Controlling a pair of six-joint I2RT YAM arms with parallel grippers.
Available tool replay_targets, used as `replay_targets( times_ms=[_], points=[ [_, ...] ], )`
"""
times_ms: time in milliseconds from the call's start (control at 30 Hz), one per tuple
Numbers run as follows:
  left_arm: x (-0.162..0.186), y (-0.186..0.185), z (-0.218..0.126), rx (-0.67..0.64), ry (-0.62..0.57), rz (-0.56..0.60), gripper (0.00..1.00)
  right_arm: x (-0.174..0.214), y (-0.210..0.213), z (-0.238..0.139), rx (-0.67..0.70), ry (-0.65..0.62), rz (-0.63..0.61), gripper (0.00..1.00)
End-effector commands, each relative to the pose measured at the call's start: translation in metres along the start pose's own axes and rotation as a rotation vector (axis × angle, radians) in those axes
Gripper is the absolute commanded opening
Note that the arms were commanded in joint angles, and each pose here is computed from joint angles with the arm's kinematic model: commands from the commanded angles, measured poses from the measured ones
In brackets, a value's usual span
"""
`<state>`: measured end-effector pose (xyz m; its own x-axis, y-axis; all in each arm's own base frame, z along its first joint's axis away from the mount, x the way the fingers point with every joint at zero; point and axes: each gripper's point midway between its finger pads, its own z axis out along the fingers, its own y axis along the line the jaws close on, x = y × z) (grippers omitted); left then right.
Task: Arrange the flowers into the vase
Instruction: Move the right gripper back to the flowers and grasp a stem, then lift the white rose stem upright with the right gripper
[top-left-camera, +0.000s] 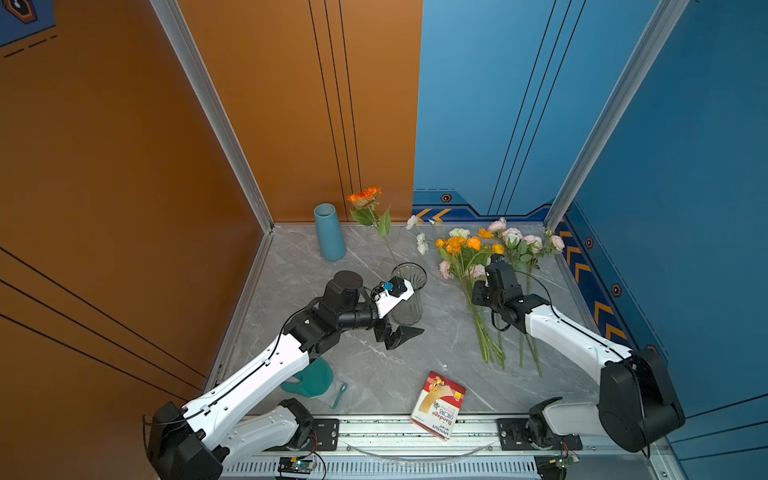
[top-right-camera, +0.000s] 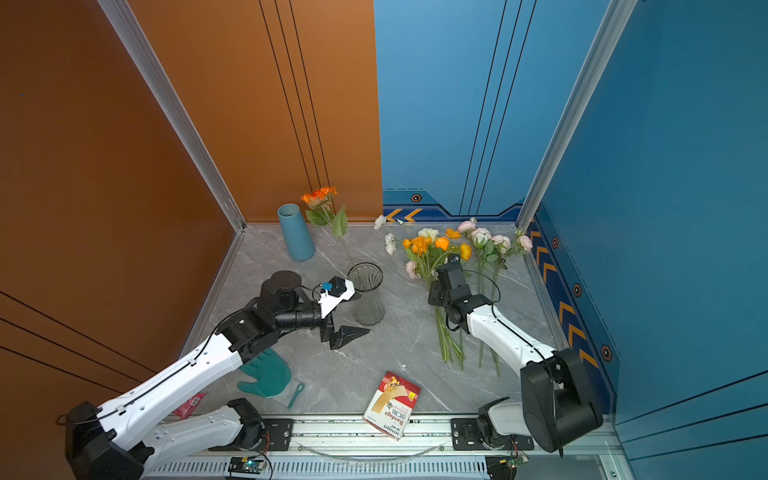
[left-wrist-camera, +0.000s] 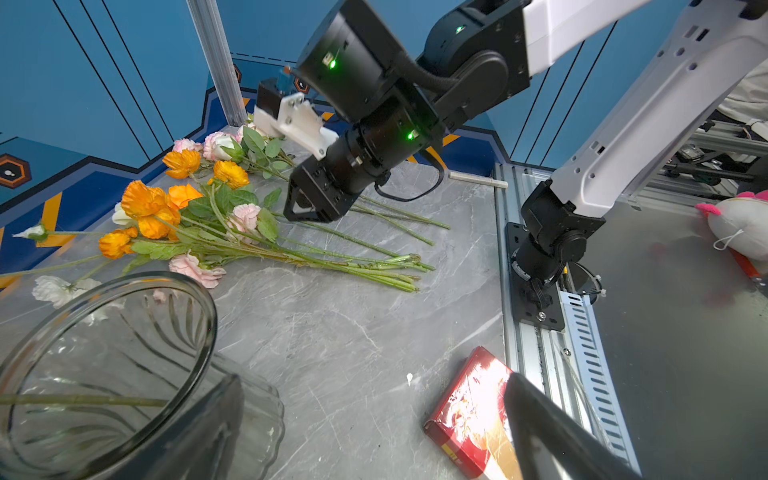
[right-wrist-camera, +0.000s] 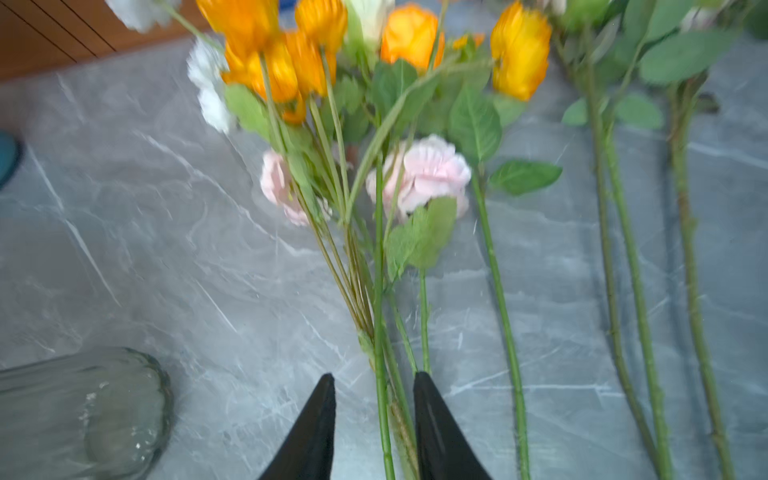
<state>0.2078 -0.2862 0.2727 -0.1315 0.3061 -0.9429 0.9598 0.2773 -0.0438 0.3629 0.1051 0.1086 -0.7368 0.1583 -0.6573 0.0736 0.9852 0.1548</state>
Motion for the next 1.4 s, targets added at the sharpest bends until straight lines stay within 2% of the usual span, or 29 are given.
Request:
replay_targets(
  times_ms=[0, 167, 533, 633, 900, 1200, 1367],
  points=[
    [-0.004, 0.0, 0.0, -0.005, -0.015, 0.028, 0.98, 0.023, 0.002, 0.011, 0.019, 0.139, 0.001, 0.31],
    [-0.004, 0.001, 0.0, -0.005, -0.015, 0.028, 0.98, 0.041, 0.001, 0.031, 0.059, 0.211, -0.023, 0.25],
    [-0.003, 0.001, -0.001, -0.007, -0.014, 0.028, 0.98, 0.052, -0.007, 0.044, 0.119, 0.248, -0.053, 0.2],
    [-0.003, 0.002, -0.001, -0.008, -0.015, 0.029, 0.98, 0.053, -0.008, 0.043, 0.123, 0.254, -0.06, 0.12],
    [-0.004, 0.001, -0.001, -0.006, -0.016, 0.029, 0.98, 0.04, -0.009, 0.025, 0.127, 0.224, -0.087, 0.0],
    [-0.004, -0.004, 0.0, 0.013, -0.018, 0.033, 0.98, 0.026, -0.018, -0.011, 0.144, 0.248, -0.15, 0.0],
    [-0.007, -0.006, 0.01, -0.015, 0.001, 0.046, 0.98, 0.025, -0.018, -0.026, 0.088, 0.256, -0.128, 0.0]
  ],
)
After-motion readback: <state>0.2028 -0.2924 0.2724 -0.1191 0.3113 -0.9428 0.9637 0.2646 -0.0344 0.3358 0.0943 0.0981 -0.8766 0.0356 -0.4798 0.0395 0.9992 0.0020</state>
